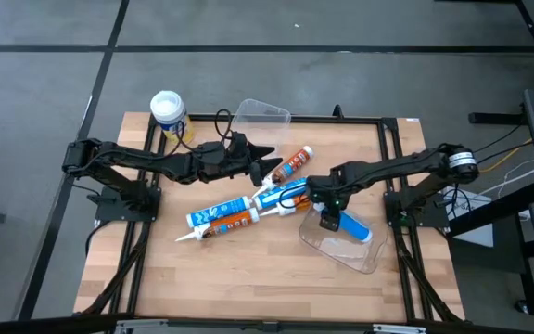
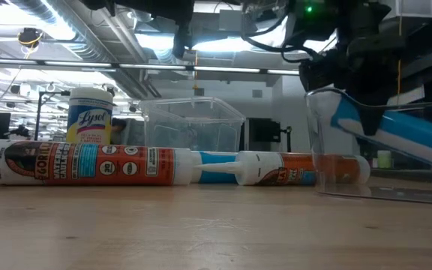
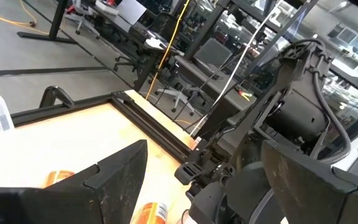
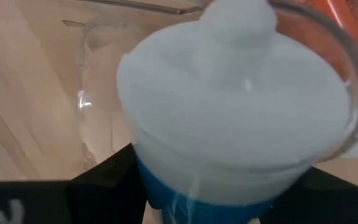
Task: Pick & place silicon tubes, Sealant and Lysol wipes
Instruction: Put the top blue sealant into the transparent bin
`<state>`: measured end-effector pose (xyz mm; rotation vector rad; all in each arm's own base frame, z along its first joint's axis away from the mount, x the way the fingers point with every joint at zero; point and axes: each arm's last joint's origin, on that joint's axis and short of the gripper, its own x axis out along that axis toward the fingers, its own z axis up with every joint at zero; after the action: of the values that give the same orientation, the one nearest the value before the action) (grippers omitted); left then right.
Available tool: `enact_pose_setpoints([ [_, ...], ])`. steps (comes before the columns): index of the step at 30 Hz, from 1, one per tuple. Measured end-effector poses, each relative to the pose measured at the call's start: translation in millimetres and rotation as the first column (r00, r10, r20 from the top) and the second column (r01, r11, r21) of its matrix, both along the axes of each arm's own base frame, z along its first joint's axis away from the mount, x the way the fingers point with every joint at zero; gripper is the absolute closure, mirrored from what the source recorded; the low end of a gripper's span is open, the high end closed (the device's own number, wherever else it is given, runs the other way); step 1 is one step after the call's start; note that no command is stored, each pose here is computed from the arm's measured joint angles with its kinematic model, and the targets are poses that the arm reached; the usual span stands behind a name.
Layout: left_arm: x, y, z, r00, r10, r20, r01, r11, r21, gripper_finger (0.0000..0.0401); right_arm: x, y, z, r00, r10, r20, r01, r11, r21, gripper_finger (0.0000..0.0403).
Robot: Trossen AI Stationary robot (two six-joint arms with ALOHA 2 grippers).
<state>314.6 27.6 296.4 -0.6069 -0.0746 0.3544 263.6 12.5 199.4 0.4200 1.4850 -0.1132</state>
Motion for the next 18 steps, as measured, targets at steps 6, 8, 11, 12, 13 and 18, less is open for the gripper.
enact_pose_setpoints([
  [6, 0.0, 0.0, -0.1, 1.000, 0.000, -0.001, 0.000, 1.000, 0.000, 0.0094, 0.9, -0.6, -0.9, 1.000, -0.001, 0.004, 0.001, 1.000, -0.022, 0.0160],
  [8, 0.0, 0.0, -0.1, 1.000, 0.000, -0.001, 0.000, 1.000, 0.000, 0.0094, 0.6, -0.9, -1.1, 1.000, -0.003, 0.001, 0.003, 1.000, -0.031, 0.0158],
  [11, 0.0, 0.0, -0.1, 1.000, 0.000, -0.001, 0.000, 1.000, 0.000, 0.0094, 0.3, -1.1, -1.5, 1.000, -0.004, -0.001, 0.004, 0.999, -0.035, 0.0167],
  [12, 0.0, 0.0, -0.1, 1.000, 0.000, -0.001, 0.000, 1.000, 0.000, 0.0094, 0.3, -1.1, -1.5, 1.000, -0.003, -0.001, 0.003, 0.999, -0.034, 0.0170],
  [13, 0.0, 0.0, -0.1, 1.000, 0.000, -0.002, 0.000, 1.000, 0.001, 0.0094, 0.3, -1.1, -1.5, 1.000, -0.003, -0.001, 0.003, 0.999, -0.034, 0.0173],
  [18, 0.0, 0.1, -0.1, 1.000, 0.003, -0.002, -0.003, 1.000, 0.002, 0.0094, 0.2, -1.1, -1.5, 1.000, -0.003, -0.002, 0.003, 0.999, -0.034, 0.0162],
])
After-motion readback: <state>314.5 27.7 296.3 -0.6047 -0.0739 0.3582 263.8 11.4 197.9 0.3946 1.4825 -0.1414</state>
